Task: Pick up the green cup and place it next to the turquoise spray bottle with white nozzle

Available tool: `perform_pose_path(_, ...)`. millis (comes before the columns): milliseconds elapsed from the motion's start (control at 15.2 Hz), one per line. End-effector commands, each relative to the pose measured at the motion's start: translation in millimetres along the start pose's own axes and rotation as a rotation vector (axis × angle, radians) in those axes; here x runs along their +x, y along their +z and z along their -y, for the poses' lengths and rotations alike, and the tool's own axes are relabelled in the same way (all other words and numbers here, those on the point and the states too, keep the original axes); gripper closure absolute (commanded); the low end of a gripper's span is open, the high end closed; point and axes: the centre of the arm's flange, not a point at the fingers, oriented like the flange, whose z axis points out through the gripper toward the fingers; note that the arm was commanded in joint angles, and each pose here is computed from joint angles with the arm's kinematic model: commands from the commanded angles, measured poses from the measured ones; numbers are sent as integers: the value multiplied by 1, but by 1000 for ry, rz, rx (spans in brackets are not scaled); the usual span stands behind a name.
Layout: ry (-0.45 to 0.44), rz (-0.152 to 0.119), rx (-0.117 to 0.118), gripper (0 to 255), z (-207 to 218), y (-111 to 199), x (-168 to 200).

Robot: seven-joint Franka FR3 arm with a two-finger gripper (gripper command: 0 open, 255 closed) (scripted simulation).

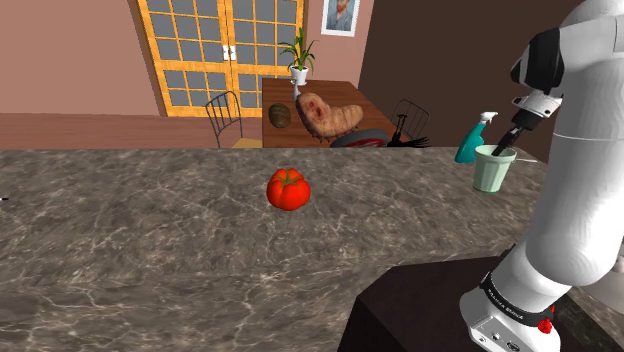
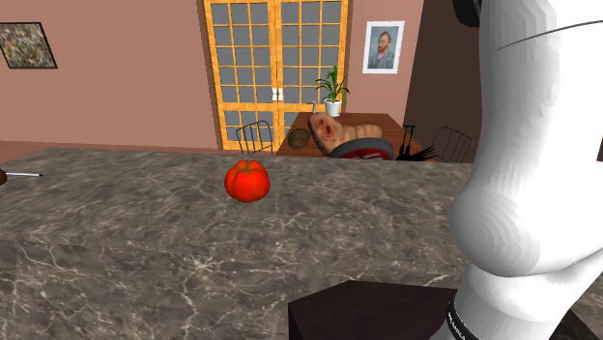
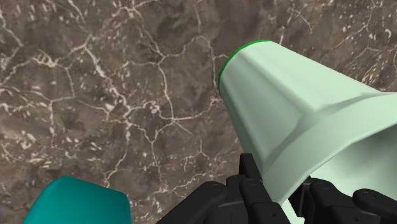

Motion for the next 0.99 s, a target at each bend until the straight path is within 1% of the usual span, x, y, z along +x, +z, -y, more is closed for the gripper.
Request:
perform_pose_path(0, 0, -1, -1, 255, -4, 9, -2)
perform_pose_path(132, 0, -1, -1, 255, -6, 17, -3)
perform_pose_path(594, 0, -1, -1, 255, -6, 17, -3)
perform_pose_path(660, 0, -1, -1, 0, -6, 17, -3)
perform_pose_path(924, 0, -1, -1, 0, -6, 17, -3)
